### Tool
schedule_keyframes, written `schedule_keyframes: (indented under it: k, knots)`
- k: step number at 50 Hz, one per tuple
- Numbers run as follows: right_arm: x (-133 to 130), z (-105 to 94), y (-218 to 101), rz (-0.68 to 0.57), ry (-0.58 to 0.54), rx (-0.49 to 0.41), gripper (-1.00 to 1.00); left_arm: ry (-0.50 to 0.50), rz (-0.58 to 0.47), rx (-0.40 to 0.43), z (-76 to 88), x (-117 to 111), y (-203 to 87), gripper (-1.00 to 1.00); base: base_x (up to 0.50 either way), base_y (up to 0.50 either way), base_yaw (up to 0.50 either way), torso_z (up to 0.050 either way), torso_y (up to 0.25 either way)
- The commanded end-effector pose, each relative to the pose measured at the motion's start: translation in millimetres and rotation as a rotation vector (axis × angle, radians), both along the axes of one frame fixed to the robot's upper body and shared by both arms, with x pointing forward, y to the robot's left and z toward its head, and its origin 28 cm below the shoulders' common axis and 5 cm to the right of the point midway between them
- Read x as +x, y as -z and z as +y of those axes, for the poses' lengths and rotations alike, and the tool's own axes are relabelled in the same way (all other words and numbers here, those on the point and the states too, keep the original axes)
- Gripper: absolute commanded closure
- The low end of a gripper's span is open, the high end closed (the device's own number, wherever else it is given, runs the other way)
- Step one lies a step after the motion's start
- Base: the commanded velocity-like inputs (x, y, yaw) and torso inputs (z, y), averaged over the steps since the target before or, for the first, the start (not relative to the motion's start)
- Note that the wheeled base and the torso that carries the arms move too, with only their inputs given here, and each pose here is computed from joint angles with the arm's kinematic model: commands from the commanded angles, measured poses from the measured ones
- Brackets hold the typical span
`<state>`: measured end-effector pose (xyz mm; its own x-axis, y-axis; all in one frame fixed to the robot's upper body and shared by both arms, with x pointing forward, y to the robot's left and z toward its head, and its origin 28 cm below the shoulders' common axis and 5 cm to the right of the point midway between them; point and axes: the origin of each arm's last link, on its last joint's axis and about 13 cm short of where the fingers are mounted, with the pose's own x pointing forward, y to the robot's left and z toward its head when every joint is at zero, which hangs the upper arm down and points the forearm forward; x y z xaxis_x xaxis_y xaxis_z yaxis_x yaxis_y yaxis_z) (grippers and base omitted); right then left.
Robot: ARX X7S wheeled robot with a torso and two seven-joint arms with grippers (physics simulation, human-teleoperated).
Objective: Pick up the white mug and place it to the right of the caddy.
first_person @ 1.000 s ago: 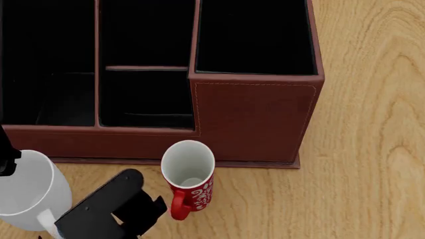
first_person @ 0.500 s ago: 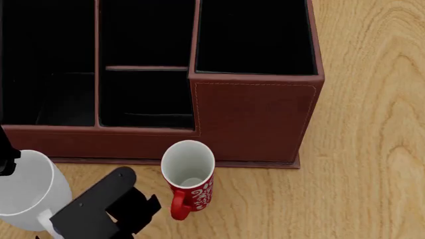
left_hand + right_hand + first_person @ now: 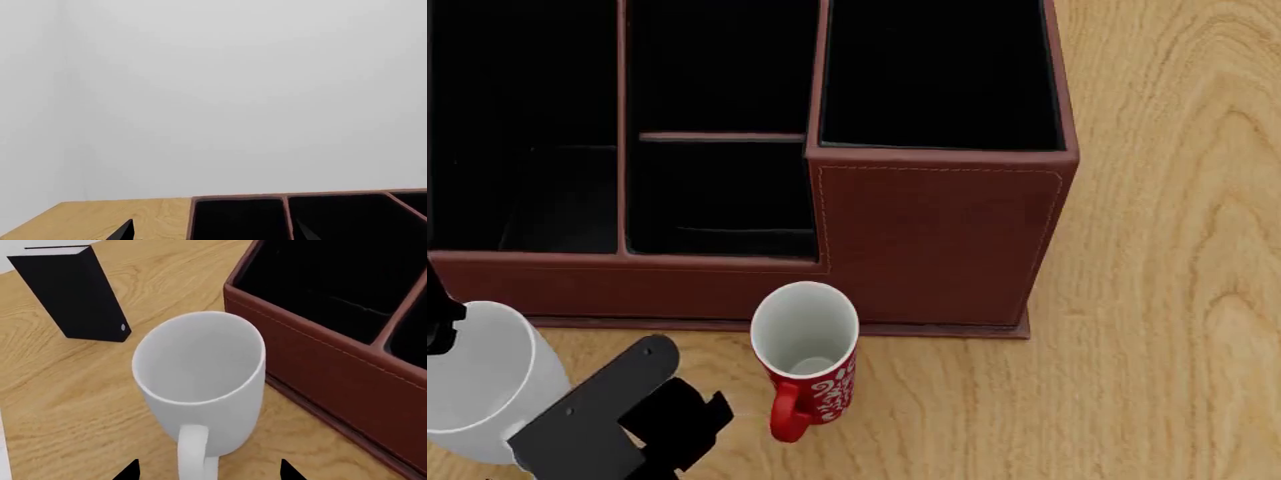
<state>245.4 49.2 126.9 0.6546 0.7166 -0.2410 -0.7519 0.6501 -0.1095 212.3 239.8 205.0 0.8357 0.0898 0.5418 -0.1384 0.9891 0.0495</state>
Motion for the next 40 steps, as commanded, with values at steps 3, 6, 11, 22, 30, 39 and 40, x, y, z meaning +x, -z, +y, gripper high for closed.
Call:
schedule_keyframes:
  k: [3, 6, 11, 22, 30, 39, 40]
  knots:
    - [0.6, 5.8, 1.3, 0.004, -0.015, -0.011, -1.0, -0.002, 0.001, -0.003, 1.7, 0.4, 1.3, -1.0, 0.0, 0.0, 0.0, 0.0, 0.0]
    - [-0.1, 7.1, 3.0, 0.006, -0.02, -0.015, -1.0, -0.002, 0.003, -0.005, 2.0, 0.9, 1.8, -1.0, 0.0, 0.0, 0.0, 0.0, 0.0]
    - [-0.7, 8.8, 4.3, 0.011, -0.025, -0.019, -1.0, -0.003, 0.002, -0.006, 2.5, 0.4, 1.7, -1.0, 0.0, 0.0, 0.0, 0.0, 0.0]
    - [-0.3, 11.0, 6.2, 0.017, -0.032, -0.023, -1.0, -0.004, 0.002, -0.003, 2.6, 0.0, 0.9, -1.0, 0.0, 0.0, 0.0, 0.0, 0.0]
    - [0.0, 11.9, 8.5, 0.025, -0.035, -0.028, -1.0, -0.004, 0.004, -0.002, 2.2, 0.8, 1.6, -1.0, 0.0, 0.0, 0.0, 0.0, 0.0]
    - [0.5, 13.2, 11.8, 0.03, -0.036, -0.035, -1.0, -0.004, 0.004, -0.002, 2.8, 0.3, 1.7, -1.0, 0.0, 0.0, 0.0, 0.0, 0.0]
    - [0.6, 13.3, 12.1, 0.031, -0.037, -0.035, -1.0, -0.004, 0.004, -0.001, 3.0, 0.1, 1.8, -1.0, 0.0, 0.0, 0.0, 0.0, 0.0]
